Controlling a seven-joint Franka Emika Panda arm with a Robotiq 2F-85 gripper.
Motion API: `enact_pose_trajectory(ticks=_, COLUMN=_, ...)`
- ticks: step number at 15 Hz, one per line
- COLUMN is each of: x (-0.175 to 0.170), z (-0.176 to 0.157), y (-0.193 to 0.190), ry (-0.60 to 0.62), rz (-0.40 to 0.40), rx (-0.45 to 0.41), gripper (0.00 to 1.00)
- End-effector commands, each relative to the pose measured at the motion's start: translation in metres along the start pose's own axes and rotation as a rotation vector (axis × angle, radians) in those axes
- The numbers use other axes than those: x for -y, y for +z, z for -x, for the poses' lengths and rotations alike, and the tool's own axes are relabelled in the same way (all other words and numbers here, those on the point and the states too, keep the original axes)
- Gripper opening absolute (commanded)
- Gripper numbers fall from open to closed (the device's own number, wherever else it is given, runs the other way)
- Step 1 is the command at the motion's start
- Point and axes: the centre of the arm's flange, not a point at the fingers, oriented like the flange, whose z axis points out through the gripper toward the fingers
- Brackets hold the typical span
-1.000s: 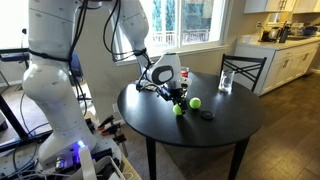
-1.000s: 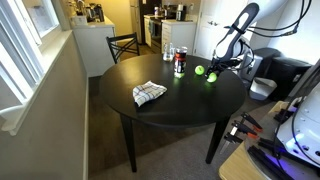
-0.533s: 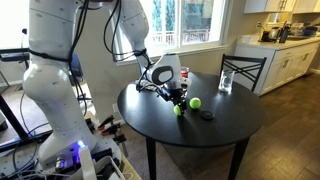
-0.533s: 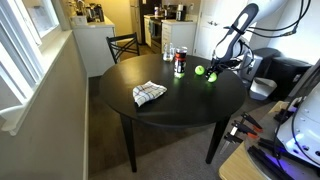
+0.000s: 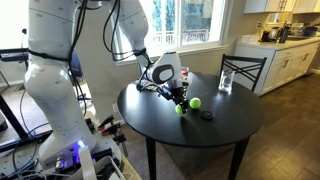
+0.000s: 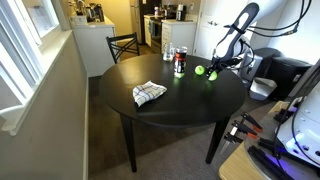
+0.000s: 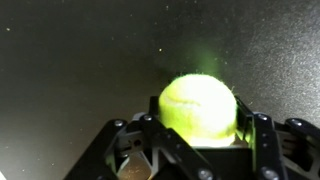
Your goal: Put the tennis ball in the container
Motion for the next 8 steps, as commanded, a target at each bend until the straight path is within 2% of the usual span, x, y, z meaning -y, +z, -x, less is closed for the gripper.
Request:
enact_pose_trajectory(ticks=1, x=-0.011, z=0.0, y=-0.028, ry=-0.016, rz=0.042, rx=-0.02, gripper=0.44)
enact_pose_trajectory(ticks=8, x=-0.015, z=-0.021, y=-0.078, ry=0.005, rz=0.035, rx=-0.176, gripper=0.44)
